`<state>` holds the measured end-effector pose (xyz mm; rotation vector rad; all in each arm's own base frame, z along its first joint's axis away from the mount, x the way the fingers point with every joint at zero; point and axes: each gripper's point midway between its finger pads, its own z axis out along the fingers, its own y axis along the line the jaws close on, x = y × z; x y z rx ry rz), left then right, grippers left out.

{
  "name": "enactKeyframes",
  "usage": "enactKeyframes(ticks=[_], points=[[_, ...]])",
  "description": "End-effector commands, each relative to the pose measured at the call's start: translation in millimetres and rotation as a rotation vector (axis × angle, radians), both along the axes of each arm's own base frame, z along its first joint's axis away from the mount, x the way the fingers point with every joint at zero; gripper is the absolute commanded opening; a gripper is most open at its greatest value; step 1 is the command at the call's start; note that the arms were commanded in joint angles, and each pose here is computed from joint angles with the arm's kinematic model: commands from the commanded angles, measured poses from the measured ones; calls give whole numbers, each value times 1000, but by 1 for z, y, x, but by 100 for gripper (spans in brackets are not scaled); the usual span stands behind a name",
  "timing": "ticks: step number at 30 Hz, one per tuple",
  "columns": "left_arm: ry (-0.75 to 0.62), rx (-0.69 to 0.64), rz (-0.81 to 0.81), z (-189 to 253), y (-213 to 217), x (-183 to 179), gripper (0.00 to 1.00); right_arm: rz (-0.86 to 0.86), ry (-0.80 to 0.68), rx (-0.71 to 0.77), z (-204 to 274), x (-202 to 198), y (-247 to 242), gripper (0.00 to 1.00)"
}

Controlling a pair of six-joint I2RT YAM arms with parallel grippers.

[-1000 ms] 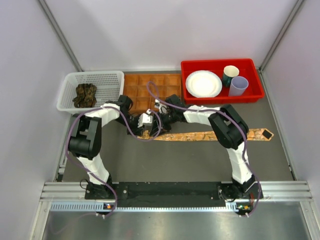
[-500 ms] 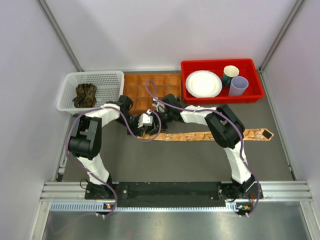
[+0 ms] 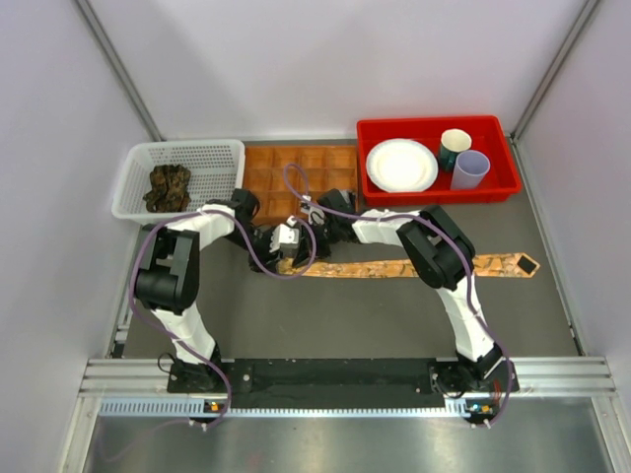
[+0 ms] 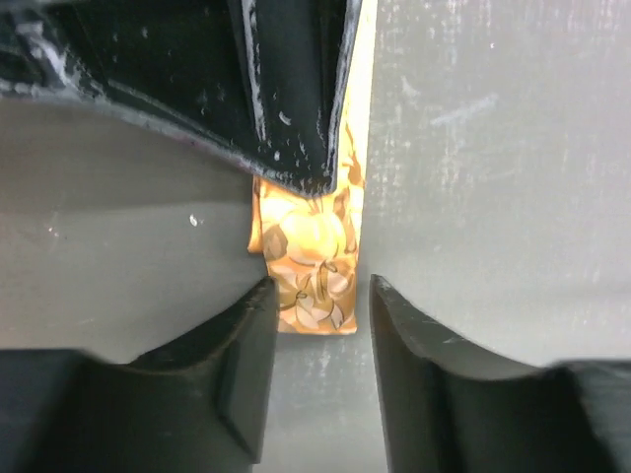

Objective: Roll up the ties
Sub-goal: Roll the tie at the center of the board.

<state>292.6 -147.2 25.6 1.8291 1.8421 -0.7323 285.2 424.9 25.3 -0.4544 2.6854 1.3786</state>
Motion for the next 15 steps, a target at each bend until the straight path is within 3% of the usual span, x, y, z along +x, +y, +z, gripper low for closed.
enactKeyframes(ticks=[1,2,4,15], points=[[-10,-39,-3,8,8,0,56,7,-40,-54,-8,1,-2,0],[-19,-28,-5,7,11,1,62,4,-43,-61,-9,2,-3,0],[-43,-22,-22,6,14,3,64,5,-42,-66,-10,2,-4,0],[-33,-17,-104,-3,9,-2,63,12,-23,-91,-14,-1,-8,0]])
